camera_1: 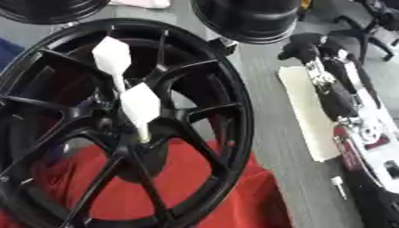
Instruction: Pull the pin out of the wheel hub.
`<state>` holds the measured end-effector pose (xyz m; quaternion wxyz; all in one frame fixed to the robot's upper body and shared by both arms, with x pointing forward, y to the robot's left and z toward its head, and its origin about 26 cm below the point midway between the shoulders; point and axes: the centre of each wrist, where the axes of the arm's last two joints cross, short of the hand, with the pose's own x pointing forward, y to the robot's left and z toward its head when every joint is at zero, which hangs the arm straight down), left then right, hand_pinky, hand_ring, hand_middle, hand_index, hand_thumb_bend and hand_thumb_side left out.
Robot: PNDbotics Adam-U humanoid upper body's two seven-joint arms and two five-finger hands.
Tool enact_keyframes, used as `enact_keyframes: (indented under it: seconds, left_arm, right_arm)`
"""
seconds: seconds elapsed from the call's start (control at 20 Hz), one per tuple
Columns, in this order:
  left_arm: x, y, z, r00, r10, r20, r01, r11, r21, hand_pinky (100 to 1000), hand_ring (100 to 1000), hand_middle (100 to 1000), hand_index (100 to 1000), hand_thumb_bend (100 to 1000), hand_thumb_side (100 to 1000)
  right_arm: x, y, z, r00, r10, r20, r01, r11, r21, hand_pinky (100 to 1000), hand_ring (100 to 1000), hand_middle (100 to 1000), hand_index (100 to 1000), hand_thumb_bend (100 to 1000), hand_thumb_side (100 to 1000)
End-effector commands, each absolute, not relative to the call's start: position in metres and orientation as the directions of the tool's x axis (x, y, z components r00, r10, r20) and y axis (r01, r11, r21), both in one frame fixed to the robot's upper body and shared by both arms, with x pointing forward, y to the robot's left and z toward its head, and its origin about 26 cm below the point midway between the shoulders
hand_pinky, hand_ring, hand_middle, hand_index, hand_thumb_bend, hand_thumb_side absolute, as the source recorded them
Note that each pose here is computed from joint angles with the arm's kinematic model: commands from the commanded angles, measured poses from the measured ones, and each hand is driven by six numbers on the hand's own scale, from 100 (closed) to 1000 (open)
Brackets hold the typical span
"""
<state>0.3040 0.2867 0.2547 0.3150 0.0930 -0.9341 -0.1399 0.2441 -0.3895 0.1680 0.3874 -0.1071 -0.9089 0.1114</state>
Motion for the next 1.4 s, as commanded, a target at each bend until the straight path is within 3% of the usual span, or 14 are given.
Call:
enact_keyframes:
  seconds: [0.05, 0.3, 0.5, 0.7, 1.05, 1.4]
  left_arm:
    - [0.297, 0.298, 0.285, -0.809, -0.390, 0.440, -0.160, 0.866, 0.474, 684, 782, 615, 706, 112, 529]
    - [0.290, 0.305, 0.322, -0.792, -0.517, 0.324, -0.207, 0.728, 0.653, 711, 791, 637, 733, 116, 516]
    - [0.283, 0.305, 0.349, -0.747, -0.625, 0.225, -0.178, 0.515, 0.839, 745, 796, 660, 754, 123, 520]
    - [0.278, 0.301, 0.367, -0.720, -0.685, 0.109, -0.109, 0.268, 0.957, 780, 799, 680, 771, 188, 511]
    - [0.277, 0.274, 0.383, -0.739, -0.673, -0.026, 0.011, -0.051, 0.999, 810, 808, 701, 793, 235, 518]
    - [0.274, 0.230, 0.402, -0.766, -0.631, -0.125, 0.029, -0.228, 0.973, 842, 807, 745, 832, 276, 510]
  right_arm:
    - [0.239, -0.391, 0.172, -0.694, 0.323, 0.644, 0.135, 0.936, -0.324, 869, 658, 619, 730, 100, 529]
    - [0.235, -0.391, 0.162, -0.675, 0.354, 0.648, 0.153, 0.926, -0.347, 869, 658, 620, 731, 100, 527]
    - [0.231, -0.391, 0.156, -0.662, 0.374, 0.650, 0.162, 0.918, -0.363, 868, 658, 620, 730, 100, 526]
    - [0.228, -0.391, 0.150, -0.644, 0.396, 0.655, 0.171, 0.909, -0.381, 868, 657, 619, 730, 100, 523]
    - [0.228, -0.388, 0.145, -0.631, 0.414, 0.656, 0.177, 0.900, -0.399, 868, 657, 619, 729, 100, 521]
    - [0.231, -0.386, 0.149, -0.646, 0.404, 0.648, 0.166, 0.903, -0.396, 869, 658, 621, 730, 100, 524]
